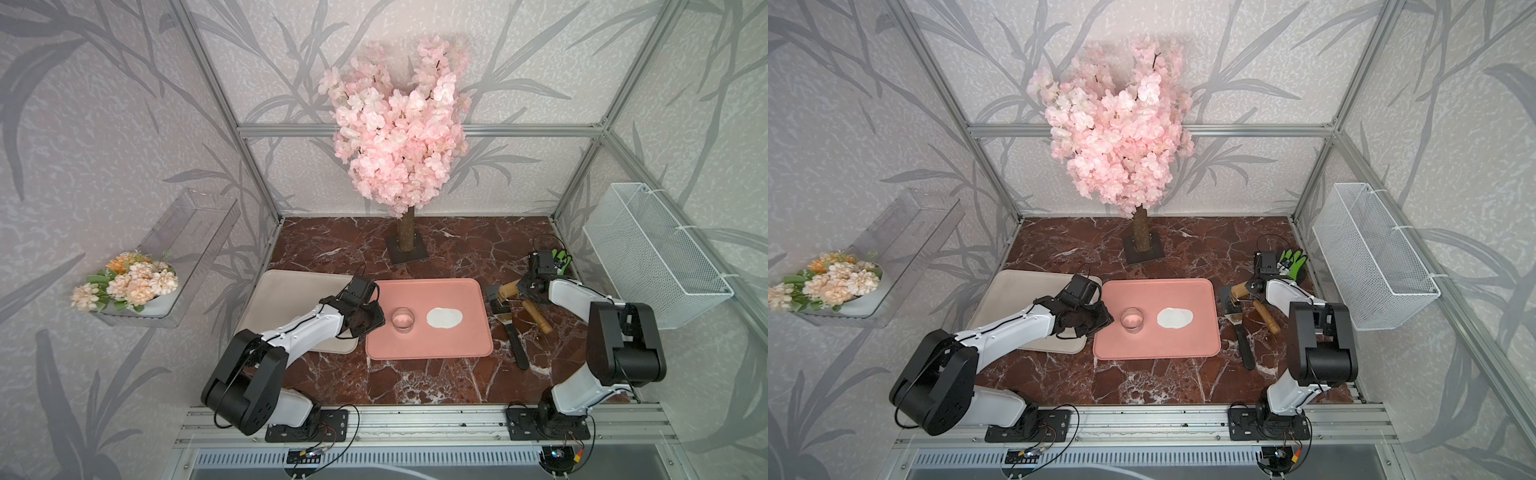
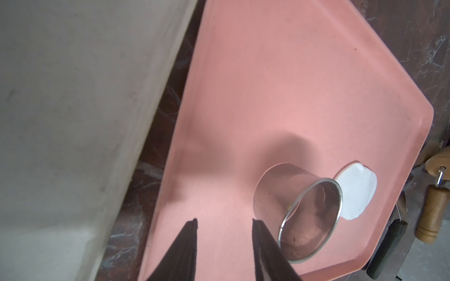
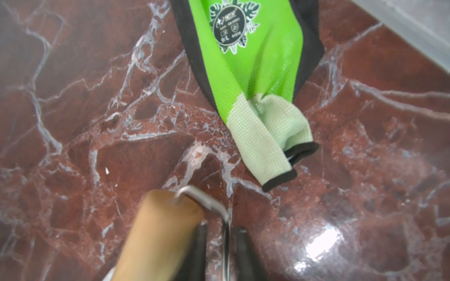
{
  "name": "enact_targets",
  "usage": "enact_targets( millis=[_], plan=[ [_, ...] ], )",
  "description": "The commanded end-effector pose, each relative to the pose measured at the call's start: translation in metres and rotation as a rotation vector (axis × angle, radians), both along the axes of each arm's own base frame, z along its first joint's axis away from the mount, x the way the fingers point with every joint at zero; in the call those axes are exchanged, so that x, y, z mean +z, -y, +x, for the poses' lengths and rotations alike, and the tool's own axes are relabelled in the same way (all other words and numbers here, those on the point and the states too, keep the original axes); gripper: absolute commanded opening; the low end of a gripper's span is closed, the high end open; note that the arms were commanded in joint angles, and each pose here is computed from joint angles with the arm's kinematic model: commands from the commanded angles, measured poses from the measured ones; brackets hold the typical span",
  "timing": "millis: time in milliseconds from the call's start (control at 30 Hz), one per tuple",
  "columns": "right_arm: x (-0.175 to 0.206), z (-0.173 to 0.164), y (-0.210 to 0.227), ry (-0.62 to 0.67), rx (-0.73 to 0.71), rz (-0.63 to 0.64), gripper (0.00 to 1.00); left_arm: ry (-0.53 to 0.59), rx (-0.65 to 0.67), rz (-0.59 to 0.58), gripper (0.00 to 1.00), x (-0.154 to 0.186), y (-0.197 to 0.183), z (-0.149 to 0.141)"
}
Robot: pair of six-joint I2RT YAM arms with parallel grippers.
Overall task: Roll out the dumpling wrappers from the dough
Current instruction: Place the rolling pin at the center of the board, then pick up the dumpling mold from the work surface.
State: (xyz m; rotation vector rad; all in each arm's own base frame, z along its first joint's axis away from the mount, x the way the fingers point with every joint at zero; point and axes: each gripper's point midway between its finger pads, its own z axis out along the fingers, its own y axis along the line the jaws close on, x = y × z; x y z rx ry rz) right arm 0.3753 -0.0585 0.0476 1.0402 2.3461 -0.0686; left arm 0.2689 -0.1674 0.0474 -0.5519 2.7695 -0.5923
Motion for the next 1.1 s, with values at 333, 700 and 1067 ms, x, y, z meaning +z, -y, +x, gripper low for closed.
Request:
enact_targets(
  millis=[333, 700, 1067],
  plan=[
    [0.047, -0.021, -0.026, 0.062, 0.106, 0.011, 0.49, 0.06, -0.02, -0.048, 0.41, 0.028, 0.014, 0.013],
    [0.069, -0.033, -0.085, 0.124, 0.299, 0.001, 0.49, 0.014, -0.088, 0.007, 0.4, 0.011, 0.027, 0.011],
    [0.062, -0.042, -0.136, 0.09, 0.472, -0.01, 0.48, -0.007, -0.114, 0.02, 0.23, 0.001, 0.037, 0.009]
  ],
)
